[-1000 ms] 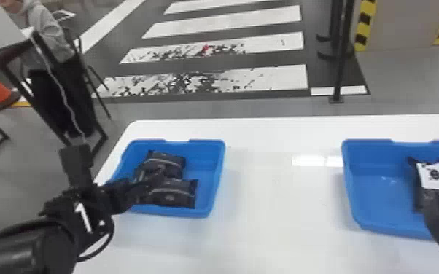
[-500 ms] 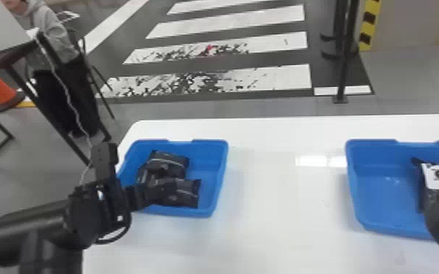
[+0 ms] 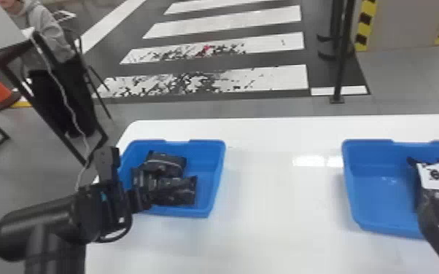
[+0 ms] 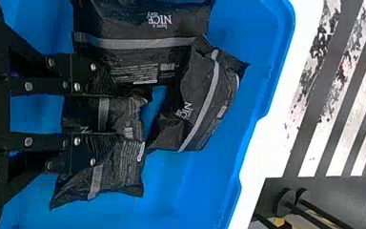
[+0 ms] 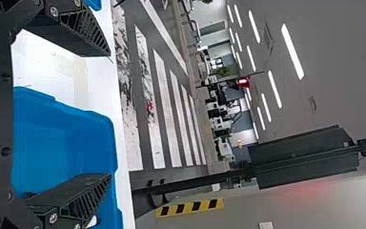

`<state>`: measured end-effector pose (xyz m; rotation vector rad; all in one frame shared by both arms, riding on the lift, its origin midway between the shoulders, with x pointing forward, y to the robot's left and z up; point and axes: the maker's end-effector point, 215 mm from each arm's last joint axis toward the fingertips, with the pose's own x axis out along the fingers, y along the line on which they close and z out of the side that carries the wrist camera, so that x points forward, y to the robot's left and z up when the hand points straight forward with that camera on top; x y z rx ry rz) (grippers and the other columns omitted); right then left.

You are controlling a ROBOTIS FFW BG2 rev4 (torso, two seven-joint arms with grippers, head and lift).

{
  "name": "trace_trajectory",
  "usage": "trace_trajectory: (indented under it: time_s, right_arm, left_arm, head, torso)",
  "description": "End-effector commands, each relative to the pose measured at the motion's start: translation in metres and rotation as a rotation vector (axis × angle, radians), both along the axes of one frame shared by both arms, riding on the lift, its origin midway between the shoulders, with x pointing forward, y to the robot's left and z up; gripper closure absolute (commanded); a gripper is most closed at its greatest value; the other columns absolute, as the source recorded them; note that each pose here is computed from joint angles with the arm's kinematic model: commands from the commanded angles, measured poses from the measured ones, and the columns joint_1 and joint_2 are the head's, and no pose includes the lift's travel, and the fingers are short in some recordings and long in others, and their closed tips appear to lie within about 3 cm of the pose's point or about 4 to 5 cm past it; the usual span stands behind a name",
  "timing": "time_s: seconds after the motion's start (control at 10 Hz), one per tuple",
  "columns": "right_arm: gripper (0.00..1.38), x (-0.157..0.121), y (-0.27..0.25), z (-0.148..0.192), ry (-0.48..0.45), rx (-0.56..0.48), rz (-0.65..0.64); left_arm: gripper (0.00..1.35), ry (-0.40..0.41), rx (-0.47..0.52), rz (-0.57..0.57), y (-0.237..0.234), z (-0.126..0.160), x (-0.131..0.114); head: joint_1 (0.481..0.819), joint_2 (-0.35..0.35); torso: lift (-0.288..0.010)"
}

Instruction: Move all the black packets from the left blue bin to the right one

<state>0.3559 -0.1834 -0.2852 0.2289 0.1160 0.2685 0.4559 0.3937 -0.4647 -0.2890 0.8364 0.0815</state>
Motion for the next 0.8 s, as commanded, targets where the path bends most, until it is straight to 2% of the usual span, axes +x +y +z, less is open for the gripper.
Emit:
trace_trajectory:
  time_s: [0.0, 0.1, 0.4, 0.5, 0.7]
  right_arm:
    - [0.13, 0.0, 0.0, 0.0, 0.0, 0.004, 0.0]
    - [0.14, 0.001, 0.0, 0.002, -0.002, 0.004, 0.001]
    - [0.14, 0.001, 0.003, 0.005, -0.007, 0.011, 0.008]
    - [0.14, 0.002, 0.011, 0.011, -0.017, 0.029, 0.025]
    - [0.14, 0.004, 0.035, 0.024, -0.031, 0.092, 0.094]
  left_arm:
    - [1.21, -0.053, -0.001, -0.011, -0.004, 0.005, 0.007]
    - [1.21, -0.088, -0.027, -0.032, -0.013, 0.015, 0.011]
    - [1.21, -0.27, -0.063, -0.124, -0.055, 0.083, 0.012]
    - [1.21, -0.337, -0.097, -0.17, -0.081, 0.107, 0.009]
    - [1.21, -0.466, -0.238, -0.3, -0.152, 0.149, 0.009]
  head:
    - [0.695, 0.286]
    - [0.695, 0.286]
    - [0.695, 0.244]
    - [0.695, 0.234]
    - [0.695, 0.184]
  torso:
    - [-0.154]
    - [-0.154]
    - [-0.154]
    - [-0.154]
    - [-0.154]
